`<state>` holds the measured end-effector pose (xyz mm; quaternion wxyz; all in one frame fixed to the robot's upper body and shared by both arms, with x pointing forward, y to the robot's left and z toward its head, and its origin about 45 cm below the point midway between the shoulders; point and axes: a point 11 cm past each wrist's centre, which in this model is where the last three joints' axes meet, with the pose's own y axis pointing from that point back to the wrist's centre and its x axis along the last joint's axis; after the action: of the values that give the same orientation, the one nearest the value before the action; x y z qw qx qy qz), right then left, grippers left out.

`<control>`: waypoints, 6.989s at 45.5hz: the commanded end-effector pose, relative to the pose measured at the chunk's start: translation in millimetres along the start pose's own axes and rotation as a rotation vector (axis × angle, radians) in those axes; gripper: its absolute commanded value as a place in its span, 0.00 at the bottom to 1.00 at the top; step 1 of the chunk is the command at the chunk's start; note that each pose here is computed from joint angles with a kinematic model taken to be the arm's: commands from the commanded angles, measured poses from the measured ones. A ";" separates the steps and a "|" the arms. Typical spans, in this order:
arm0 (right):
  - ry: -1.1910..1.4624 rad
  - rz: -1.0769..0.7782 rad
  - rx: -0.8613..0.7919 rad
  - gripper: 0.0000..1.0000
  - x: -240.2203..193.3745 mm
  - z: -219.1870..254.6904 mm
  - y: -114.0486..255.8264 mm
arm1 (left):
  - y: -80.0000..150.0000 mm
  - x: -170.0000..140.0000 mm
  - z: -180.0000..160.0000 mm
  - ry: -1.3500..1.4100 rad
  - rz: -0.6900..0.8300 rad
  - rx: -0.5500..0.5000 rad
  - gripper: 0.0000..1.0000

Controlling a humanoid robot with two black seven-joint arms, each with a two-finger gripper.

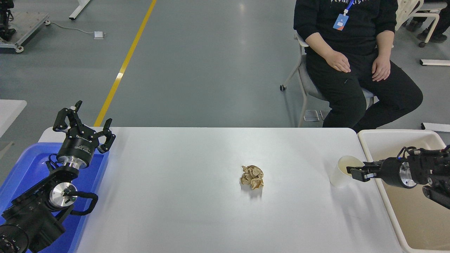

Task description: Clean the table surface

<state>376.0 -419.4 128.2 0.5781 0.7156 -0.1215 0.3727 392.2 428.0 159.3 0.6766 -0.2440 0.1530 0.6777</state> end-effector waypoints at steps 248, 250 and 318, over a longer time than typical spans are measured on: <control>-1.457 1.427 0.359 0.99 227.2 99.4 205.1 | 0.0 -0.1 -0.2 0.000 0.000 0.000 1.00; -1.478 1.407 0.401 0.99 227.1 89.5 195.1 | 0.0 0.3 0.5 -0.001 0.000 0.000 1.00; -1.800 0.934 0.448 0.99 58.7 20.5 48.2 | 0.0 -0.1 -0.2 0.000 0.000 0.000 1.00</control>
<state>400.6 -440.8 207.2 -0.0527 0.7009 -0.7028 -0.1095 392.2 428.2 159.3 0.6765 -0.2439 0.1529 0.6778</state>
